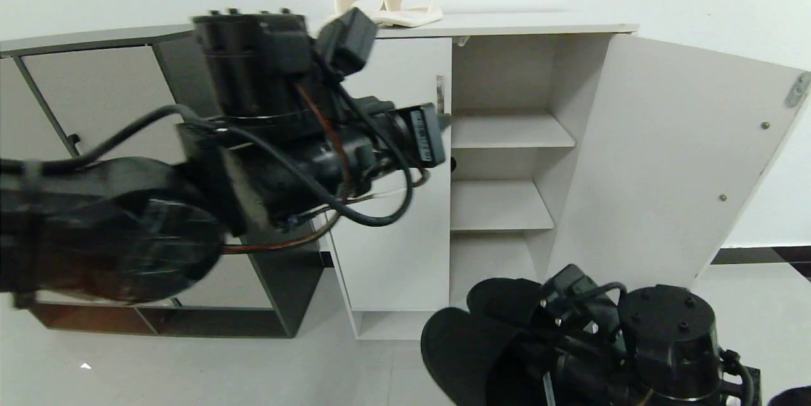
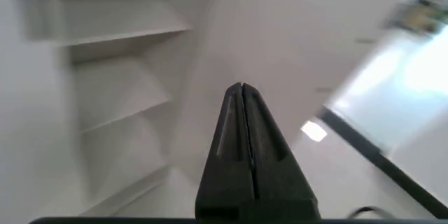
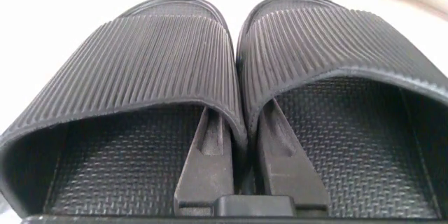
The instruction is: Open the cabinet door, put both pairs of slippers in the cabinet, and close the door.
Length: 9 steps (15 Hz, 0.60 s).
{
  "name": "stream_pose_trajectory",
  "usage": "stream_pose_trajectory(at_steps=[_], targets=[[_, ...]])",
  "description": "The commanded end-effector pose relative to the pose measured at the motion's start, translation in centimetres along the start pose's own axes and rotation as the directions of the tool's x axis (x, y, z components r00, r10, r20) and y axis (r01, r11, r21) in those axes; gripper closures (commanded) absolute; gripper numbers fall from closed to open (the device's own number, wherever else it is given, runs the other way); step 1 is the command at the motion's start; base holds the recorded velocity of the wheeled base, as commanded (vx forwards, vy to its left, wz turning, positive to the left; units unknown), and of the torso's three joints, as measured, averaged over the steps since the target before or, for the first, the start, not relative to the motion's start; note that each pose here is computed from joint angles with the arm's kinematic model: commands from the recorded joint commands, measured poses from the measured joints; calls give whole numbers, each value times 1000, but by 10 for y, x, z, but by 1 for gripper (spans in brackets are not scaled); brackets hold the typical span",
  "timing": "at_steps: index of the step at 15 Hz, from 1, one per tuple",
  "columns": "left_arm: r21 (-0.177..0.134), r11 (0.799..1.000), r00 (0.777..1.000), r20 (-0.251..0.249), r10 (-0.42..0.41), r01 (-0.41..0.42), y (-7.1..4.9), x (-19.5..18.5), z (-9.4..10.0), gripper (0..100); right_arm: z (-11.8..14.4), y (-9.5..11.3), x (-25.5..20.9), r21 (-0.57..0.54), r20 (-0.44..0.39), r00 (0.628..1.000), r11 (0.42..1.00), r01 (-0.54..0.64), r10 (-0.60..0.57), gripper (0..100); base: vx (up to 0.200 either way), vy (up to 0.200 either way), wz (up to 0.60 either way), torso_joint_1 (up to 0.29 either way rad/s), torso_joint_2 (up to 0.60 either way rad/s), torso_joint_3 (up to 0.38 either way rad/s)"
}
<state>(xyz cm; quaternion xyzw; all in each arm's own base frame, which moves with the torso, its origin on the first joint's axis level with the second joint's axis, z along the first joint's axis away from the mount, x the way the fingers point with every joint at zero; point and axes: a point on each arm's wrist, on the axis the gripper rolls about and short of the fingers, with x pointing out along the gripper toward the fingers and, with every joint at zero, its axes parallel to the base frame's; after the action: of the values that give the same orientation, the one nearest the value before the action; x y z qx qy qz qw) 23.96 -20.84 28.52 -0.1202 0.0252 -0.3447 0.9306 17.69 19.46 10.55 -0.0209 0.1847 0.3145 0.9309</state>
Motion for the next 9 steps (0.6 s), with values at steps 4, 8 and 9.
stream_pose_trajectory(at_steps=[4,8,9], targets=[[128,814,823,125,554,-567,33,-276,-31,100,18,-23,33,89,59,976,975,203,-209,100,0,0,0,0,0,0],[121,592,604,205,770,-797,35,-338,-131,100,16,-23,34,37,54,975,977,212,-214,100,0,0,0,0,0,0],[131,555,570,198,797,-822,37,-342,-153,100,15,-24,35,37,51,975,976,215,-217,100,0,0,0,0,0,0]])
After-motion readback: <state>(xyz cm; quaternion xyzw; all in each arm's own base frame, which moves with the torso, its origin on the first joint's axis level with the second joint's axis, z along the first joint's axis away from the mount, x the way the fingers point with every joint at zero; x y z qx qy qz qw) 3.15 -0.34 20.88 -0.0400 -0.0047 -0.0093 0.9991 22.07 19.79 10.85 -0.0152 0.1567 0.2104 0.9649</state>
